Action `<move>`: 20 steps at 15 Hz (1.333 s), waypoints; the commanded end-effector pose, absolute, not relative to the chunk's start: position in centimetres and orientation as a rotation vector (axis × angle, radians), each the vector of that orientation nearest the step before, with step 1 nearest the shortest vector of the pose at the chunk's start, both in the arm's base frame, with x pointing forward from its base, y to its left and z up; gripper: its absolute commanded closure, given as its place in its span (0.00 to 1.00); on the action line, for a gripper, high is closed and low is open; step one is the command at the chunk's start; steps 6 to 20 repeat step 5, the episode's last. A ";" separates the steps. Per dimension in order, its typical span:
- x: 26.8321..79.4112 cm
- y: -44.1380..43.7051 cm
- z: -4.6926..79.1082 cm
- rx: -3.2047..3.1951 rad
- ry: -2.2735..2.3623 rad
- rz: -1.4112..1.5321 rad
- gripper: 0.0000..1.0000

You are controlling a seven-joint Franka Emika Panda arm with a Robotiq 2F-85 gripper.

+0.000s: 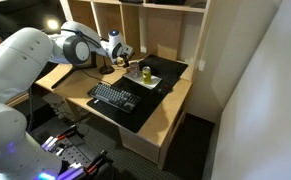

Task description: Turn on the desk lamp

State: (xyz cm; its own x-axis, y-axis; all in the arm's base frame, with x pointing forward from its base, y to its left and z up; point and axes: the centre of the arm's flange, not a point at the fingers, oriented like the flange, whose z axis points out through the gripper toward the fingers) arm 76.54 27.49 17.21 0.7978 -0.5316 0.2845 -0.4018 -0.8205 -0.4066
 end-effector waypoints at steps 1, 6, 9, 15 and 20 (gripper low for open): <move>74.4 25.9 21.3 -2.698 0.670 -0.476 0.00; 76.2 27.0 21.6 -2.696 0.660 -0.482 0.00; 76.2 27.0 21.6 -2.696 0.660 -0.482 0.00; 76.2 27.0 21.6 -2.696 0.660 -0.482 0.00; 76.2 27.0 21.6 -2.696 0.660 -0.482 0.00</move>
